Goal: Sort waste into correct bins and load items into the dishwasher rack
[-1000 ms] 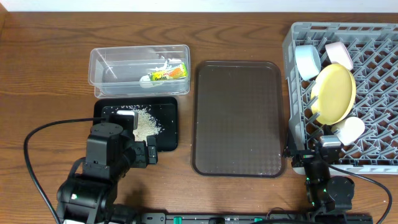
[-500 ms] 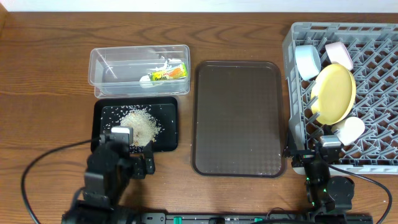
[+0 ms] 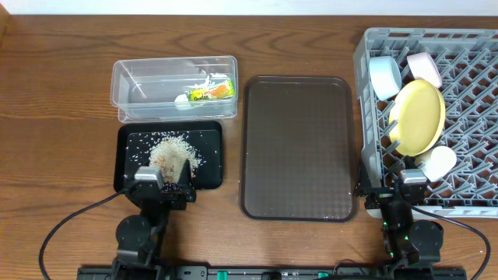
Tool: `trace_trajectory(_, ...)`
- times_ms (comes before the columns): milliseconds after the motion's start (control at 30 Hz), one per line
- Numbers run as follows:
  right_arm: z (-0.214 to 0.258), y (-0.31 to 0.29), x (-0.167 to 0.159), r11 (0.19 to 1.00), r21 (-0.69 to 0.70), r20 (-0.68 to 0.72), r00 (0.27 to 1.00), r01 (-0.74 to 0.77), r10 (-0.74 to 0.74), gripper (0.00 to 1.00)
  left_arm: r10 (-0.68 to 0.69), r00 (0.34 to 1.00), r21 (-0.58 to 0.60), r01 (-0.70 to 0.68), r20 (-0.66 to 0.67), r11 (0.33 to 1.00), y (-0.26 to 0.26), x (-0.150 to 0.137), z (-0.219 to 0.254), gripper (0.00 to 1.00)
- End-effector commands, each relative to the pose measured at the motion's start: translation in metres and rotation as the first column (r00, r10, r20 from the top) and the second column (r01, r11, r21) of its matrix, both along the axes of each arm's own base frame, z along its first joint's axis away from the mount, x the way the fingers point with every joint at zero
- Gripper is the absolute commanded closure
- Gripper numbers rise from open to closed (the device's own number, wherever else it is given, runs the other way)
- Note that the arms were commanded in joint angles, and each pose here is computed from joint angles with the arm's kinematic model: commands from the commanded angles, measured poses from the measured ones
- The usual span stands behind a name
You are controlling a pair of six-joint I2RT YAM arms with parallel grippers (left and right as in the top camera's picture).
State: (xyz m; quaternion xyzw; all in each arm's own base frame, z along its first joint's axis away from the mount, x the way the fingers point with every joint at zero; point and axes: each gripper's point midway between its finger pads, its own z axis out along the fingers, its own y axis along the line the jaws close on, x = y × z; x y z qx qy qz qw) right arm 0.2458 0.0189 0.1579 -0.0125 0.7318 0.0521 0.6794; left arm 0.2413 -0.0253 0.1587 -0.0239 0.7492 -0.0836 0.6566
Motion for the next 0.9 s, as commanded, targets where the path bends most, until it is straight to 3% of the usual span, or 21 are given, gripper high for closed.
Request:
trace_trajectory(0, -0.001, 0.002, 0.0, 1.0, -0.012, 0.001, 1.0, -0.008, 0.008, 0.01, 0.011, 0.999, 0.071, -0.014, 0.05, 0.997, 0.004, 0.002, 0.001, 0.07)
trace_trajectory(167, -0.001, 0.002, 0.0, 1.0, -0.012, 0.001, 1.0, -0.008, 0.008, 0.01, -0.061, 0.998, 0.208, 0.055, 0.024, 0.977, -0.005, 0.002, -0.013, 0.07)
trace_trajectory(867, -0.001, 0.002, 0.0, 1.0, -0.012, 0.001, 1.0, -0.007, 0.007, 0.01, -0.056, 0.998, 0.203, 0.057, -0.009, 0.977, -0.004, 0.001, -0.021, 0.07)
